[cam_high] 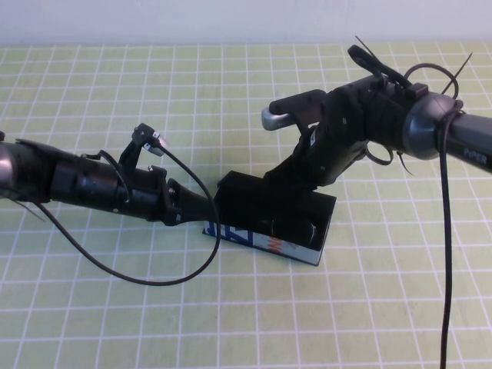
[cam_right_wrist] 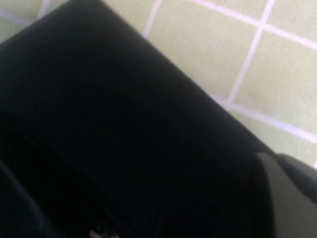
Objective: Take glasses out of glasses case
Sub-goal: Pick up the glasses from the glasses case
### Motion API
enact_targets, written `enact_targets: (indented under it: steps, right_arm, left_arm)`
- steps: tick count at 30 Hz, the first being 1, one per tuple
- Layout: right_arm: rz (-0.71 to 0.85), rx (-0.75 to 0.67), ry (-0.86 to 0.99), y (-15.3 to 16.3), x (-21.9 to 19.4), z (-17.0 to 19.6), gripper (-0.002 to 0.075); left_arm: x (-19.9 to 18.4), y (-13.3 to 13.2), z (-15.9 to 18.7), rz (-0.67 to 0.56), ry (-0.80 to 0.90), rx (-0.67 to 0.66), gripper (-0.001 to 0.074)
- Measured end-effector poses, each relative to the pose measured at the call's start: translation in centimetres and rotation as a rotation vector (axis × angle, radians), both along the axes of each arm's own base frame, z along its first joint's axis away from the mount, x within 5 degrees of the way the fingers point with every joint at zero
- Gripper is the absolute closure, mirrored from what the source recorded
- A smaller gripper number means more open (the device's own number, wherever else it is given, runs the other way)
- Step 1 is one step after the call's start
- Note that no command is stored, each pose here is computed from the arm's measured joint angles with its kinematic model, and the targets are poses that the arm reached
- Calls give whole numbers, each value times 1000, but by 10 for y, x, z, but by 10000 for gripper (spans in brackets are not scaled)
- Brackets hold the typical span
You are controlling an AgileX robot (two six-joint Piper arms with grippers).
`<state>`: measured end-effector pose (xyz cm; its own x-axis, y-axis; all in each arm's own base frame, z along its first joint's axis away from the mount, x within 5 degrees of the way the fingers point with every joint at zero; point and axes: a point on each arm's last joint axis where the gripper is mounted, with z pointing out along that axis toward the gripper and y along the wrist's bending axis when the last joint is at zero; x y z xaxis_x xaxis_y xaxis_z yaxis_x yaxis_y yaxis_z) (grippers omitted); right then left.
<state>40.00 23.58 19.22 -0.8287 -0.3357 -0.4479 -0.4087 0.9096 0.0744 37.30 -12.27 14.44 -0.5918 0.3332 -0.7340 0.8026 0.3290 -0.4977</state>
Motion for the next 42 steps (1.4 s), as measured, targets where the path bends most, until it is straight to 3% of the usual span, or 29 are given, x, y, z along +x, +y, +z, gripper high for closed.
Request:
enact_targets:
  steps: [11,19,25,31,38,42]
  right_arm:
    - [158,2,63,8,-3,30,742]
    - [469,91,145,23,-19,69,742]
    - [624,36,123,35,-30,70,698]
    - [625,7,152,35,-41,67,573]
    - [649,-8,175,19,-69,78,555]
    - [686,-11,116,21,-64,73,549]
  left_arm:
    - [0,0,0,-4,2,2,739]
    - [-1,0,1,-22,1,2,739]
    - [3,-2,8,-37,9,-14,739]
    - [7,-1,13,-46,21,8,739]
    - [7,-1,12,-52,29,19,739]
    - [7,-1,12,-53,29,20,739]
